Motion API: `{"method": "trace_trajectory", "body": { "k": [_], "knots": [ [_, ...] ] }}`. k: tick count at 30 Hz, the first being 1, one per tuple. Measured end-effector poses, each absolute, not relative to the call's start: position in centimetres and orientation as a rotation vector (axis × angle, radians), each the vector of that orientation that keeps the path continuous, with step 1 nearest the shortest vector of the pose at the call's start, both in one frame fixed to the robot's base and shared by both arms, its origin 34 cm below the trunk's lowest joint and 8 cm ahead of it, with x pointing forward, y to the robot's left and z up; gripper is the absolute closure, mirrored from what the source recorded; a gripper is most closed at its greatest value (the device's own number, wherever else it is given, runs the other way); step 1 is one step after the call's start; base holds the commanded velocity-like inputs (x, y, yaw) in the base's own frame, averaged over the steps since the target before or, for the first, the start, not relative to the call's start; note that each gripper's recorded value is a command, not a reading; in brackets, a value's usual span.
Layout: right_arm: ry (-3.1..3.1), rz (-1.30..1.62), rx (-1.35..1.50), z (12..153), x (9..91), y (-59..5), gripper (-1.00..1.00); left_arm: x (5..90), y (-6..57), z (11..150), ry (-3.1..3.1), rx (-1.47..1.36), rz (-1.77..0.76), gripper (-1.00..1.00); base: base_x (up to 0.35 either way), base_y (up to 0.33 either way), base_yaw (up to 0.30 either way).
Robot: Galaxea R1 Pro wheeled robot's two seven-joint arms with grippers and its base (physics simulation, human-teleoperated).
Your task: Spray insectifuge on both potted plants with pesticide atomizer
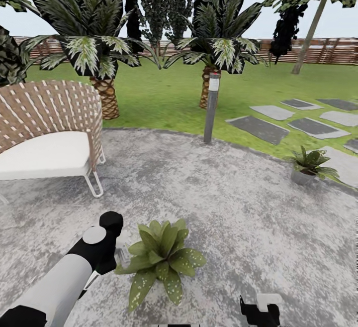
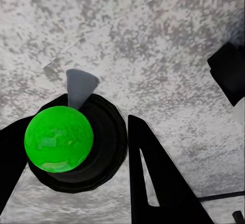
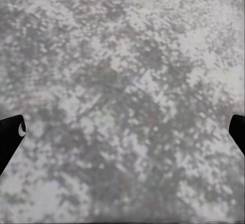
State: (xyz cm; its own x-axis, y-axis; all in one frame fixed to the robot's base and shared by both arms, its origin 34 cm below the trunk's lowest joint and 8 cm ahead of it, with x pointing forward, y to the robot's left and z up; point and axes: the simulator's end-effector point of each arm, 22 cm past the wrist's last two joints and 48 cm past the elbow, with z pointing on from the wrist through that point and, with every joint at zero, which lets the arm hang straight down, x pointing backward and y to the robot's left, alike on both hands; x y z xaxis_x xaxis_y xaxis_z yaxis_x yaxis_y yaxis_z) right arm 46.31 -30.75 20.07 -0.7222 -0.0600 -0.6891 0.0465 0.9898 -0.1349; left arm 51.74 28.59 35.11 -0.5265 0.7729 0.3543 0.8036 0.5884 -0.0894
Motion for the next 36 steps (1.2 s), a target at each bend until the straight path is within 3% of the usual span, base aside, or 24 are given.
{"method": "trace_trajectory", "body": {
  "k": [10,18,24,36],
  "knots": [
    [2.369,-0.183,-0.012,20.1,46.4,-30.7,-1.0,52.3,27.2,35.4,-2.482,-1.296,-0.095,1.0,0.002,0.008,-0.045],
    [2.373,-0.183,-0.015,20.0,46.2,-30.7,-1.0,62.2,21.8,43.0,-2.626,-1.47,-0.178,1.0,0.0,0.0,0.0],
    [2.373,-0.181,-0.014,20.0,46.2,-30.6,-1.0,62.2,21.4,43.0,-2.513,-1.567,-0.286,1.0,0.0,0.0,-0.016],
    [2.374,-0.181,-0.016,20.0,46.2,-30.6,-1.0,59.7,21.1,40.8,-2.384,-1.671,-0.091,1.0,0.0,0.0,-0.243]
  ]
}}
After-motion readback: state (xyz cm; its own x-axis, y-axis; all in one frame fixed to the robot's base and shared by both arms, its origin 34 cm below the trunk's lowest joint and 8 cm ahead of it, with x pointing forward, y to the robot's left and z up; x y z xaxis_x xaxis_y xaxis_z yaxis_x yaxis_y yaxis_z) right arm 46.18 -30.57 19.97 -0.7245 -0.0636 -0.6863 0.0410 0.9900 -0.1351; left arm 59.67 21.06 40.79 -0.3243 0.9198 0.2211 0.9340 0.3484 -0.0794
